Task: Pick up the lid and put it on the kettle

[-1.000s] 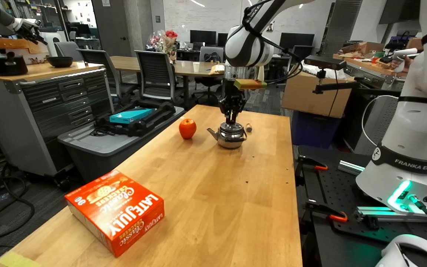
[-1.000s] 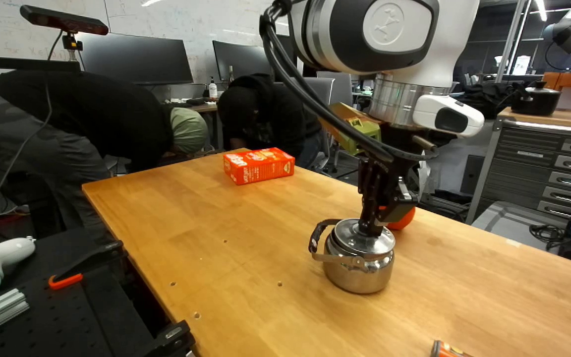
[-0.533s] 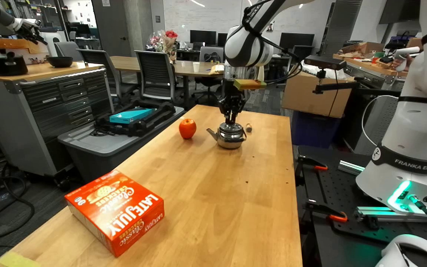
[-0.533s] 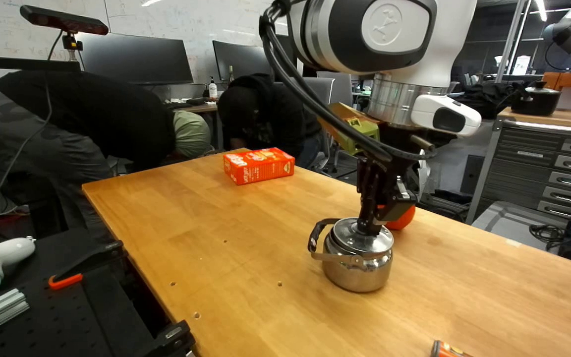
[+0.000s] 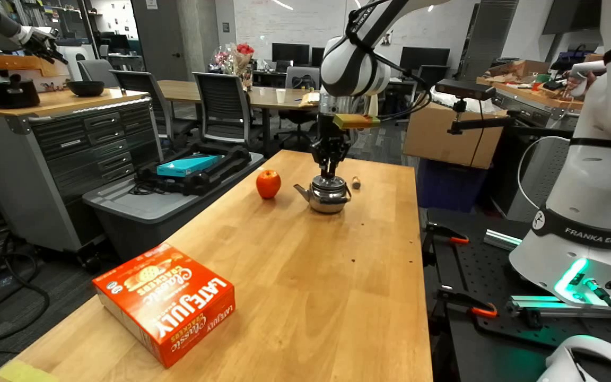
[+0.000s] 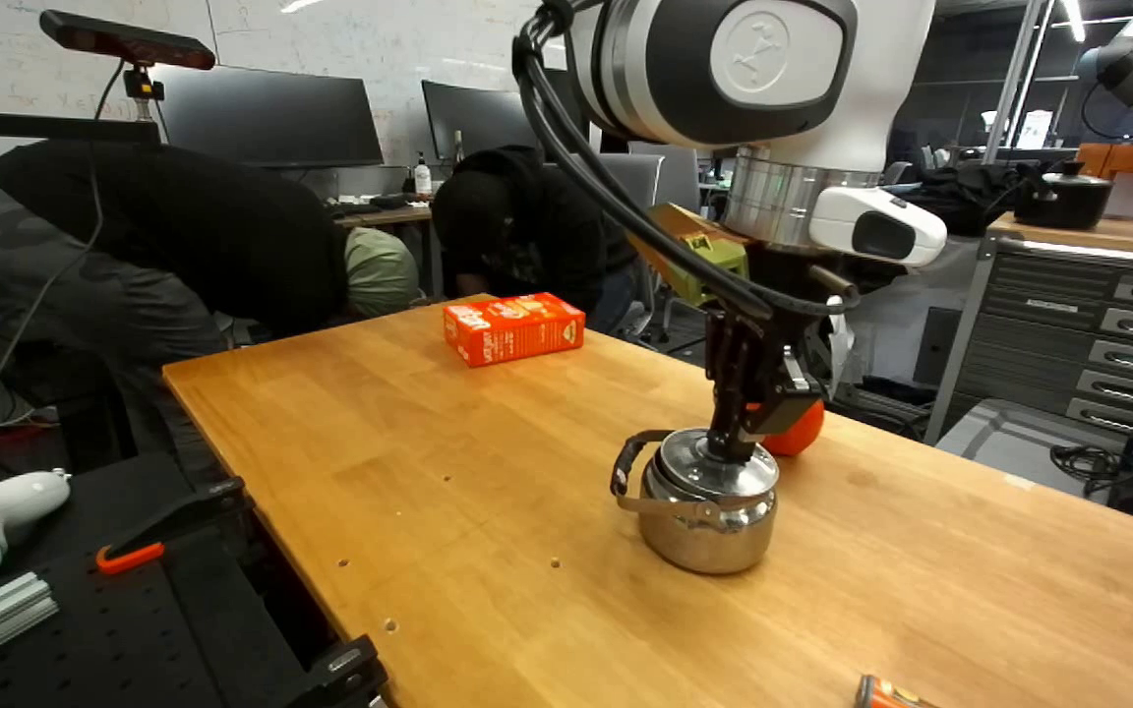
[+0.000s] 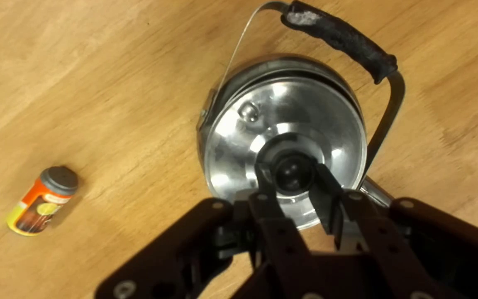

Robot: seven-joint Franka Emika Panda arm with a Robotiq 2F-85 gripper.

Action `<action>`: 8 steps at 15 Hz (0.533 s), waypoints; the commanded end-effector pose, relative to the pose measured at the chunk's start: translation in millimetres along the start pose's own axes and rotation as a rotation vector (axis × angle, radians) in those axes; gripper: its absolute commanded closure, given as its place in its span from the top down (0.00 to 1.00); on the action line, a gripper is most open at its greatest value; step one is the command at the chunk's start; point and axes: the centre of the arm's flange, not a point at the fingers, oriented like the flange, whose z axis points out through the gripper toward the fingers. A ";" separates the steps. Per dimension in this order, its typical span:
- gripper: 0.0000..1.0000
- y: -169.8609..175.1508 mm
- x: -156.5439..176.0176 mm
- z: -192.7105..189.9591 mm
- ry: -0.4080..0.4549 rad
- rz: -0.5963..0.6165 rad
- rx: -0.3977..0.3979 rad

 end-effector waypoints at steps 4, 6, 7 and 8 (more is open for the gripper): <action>0.07 -5.5 -8.4 -2.6 0.024 -0.033 0.013; 0.07 -6.7 -9.5 -1.4 0.022 -0.039 0.006; 0.07 -7.2 -10.1 0.1 0.019 -0.042 0.001; 0.07 -7.8 -10.6 1.6 0.019 -0.045 -0.005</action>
